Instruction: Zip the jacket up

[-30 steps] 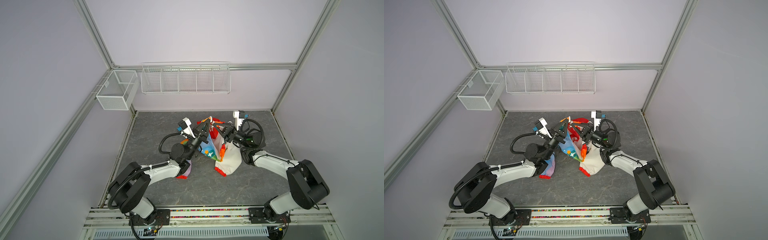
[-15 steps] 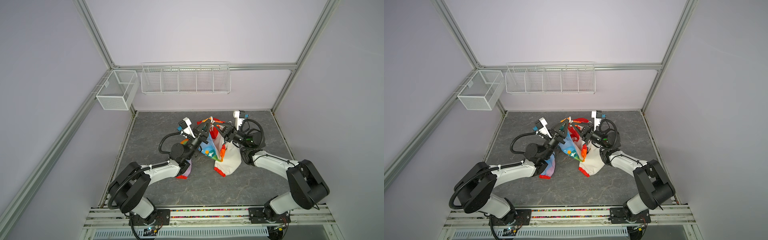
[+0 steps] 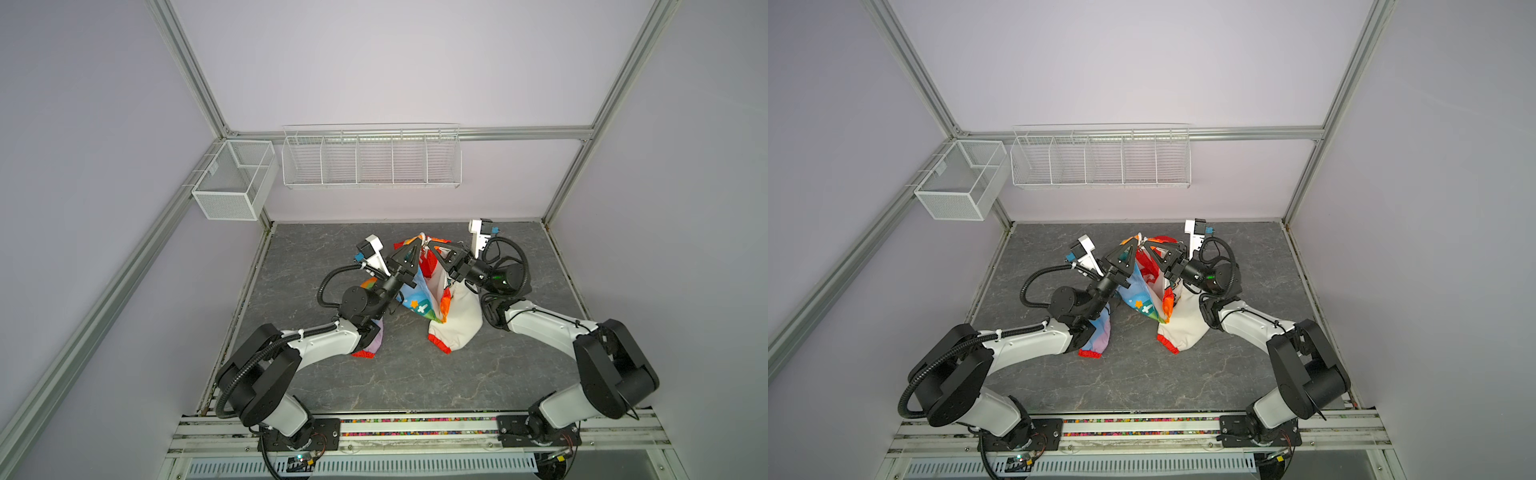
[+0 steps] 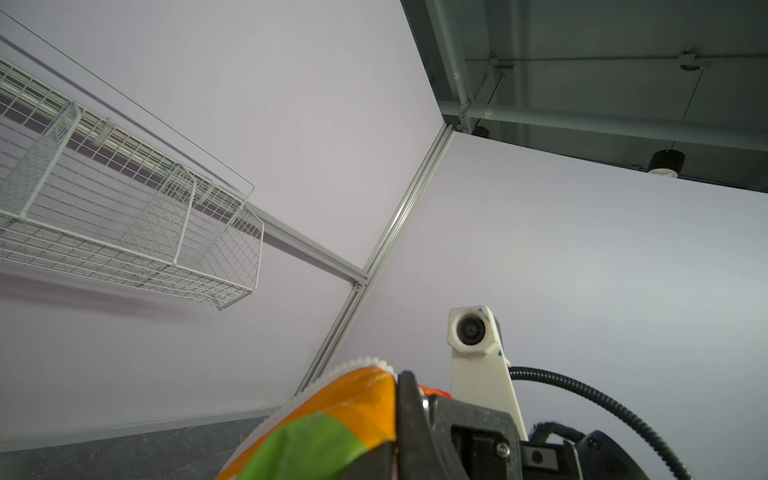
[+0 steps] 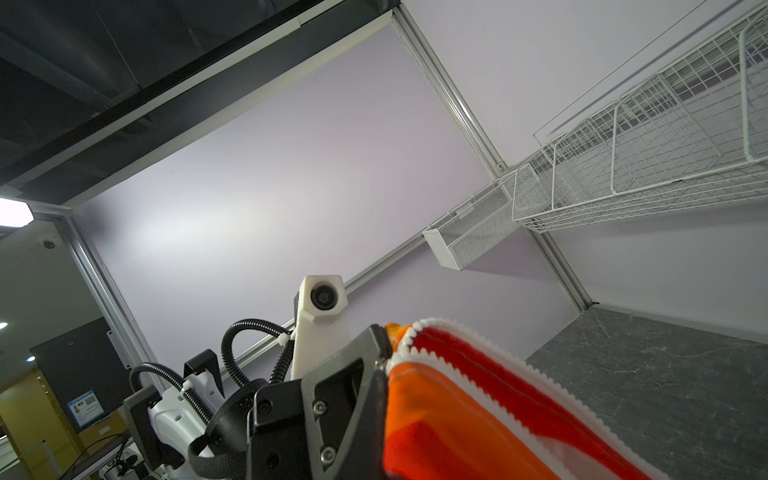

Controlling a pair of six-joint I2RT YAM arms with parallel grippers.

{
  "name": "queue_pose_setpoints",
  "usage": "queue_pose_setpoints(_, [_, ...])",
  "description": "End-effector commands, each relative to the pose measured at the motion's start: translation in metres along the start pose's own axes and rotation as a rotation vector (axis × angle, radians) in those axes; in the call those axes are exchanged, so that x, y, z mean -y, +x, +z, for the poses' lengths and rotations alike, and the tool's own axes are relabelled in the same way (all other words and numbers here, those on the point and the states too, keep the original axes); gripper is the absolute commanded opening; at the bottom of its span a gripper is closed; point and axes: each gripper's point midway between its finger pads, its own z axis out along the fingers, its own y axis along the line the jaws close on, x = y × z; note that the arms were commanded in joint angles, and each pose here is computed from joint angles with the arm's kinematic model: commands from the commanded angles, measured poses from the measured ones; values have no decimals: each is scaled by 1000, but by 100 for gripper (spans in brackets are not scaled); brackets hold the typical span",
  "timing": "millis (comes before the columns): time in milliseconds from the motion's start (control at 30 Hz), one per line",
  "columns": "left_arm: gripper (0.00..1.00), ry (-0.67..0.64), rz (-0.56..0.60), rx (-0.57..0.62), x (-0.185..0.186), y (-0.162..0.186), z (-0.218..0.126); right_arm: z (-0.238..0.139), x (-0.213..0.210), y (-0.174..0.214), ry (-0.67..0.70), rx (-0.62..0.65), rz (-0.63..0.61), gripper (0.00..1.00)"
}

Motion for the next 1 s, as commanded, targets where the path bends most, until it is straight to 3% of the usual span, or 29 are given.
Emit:
queue_pose_setpoints(0, [0,50,-10,33,11,-10,-2,4,-18,-22,-56,62,-42,6])
queue_pose_setpoints(600, [0,46,59,135,21,-42,12,-3,-25,-12,-65,32,-41,6])
queue_pose_setpoints(967, [0,52,47,117,19,-35,14,-2,-29,-10,-74,31,-42,6])
